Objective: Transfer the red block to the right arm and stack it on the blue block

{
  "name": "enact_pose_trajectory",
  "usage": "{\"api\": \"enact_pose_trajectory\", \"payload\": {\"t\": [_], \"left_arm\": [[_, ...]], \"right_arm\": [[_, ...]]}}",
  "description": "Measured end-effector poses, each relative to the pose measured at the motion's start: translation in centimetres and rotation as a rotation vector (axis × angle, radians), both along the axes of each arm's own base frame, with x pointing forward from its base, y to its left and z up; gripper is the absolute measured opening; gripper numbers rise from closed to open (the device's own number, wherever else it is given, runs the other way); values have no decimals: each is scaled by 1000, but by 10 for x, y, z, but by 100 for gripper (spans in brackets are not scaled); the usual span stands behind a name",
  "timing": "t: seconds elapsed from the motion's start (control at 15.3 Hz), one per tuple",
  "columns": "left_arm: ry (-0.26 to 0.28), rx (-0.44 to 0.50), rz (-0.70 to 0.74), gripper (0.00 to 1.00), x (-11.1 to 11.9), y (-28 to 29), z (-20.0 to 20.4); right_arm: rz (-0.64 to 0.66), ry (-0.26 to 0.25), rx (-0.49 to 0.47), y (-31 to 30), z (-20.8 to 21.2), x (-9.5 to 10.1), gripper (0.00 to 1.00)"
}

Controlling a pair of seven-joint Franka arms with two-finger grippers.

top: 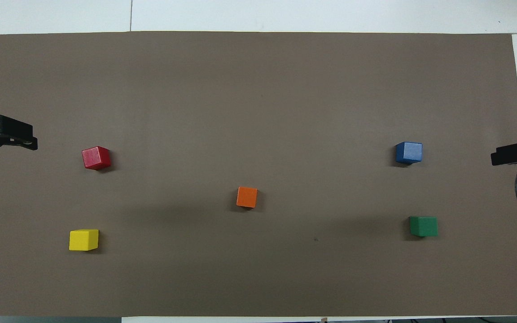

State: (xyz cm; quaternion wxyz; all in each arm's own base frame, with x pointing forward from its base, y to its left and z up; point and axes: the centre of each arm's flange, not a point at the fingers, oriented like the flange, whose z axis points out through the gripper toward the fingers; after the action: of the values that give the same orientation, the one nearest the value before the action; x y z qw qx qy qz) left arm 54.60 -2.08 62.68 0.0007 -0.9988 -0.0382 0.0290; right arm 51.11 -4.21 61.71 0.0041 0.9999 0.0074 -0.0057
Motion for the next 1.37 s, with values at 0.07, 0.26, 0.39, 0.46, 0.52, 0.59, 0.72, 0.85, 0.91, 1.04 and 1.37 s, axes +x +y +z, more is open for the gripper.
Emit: {"api": "enact_pose_trajectory", "payload": {"t": [0.07,0.26,0.39,0.46,0.52,0.59,0.72,0.85,0.91,1.04,1.37], "left_arm": [[0,-1,0,100,0,0,0],[1,-1,1,100,0,1,0],[7,-1,2,100,0,1,-3],[13,0,11,100,-1,3,-6],[12,0,27,100,0,6,-10],[-8,0,46,100,3,13,-17],[-37,0,77,100,10,32,-49],[-37,-2,63,100,14,44,-96],[-39,-3,56,100,17,46,-120],[-45,-4,50,100,22,44,-165],[-56,-7,42,100,36,31,-229]], "right_arm": [[-1,0,0,0,0,0,100],[-3,-1,0,-2,1,0,100],[-8,-1,0,-4,1,0,100],[-14,-2,0,-7,1,-1,100],[-18,-2,0,-9,1,-1,100],[-21,-2,0,-11,1,-1,100],[-21,-2,0,-11,1,-1,100],[-16,-2,-1,-8,1,-1,100],[-14,-1,-1,-7,1,-1,100],[-11,-2,6,-4,-1,0,100],[-16,50,102,6,-31,-2,100]]}}
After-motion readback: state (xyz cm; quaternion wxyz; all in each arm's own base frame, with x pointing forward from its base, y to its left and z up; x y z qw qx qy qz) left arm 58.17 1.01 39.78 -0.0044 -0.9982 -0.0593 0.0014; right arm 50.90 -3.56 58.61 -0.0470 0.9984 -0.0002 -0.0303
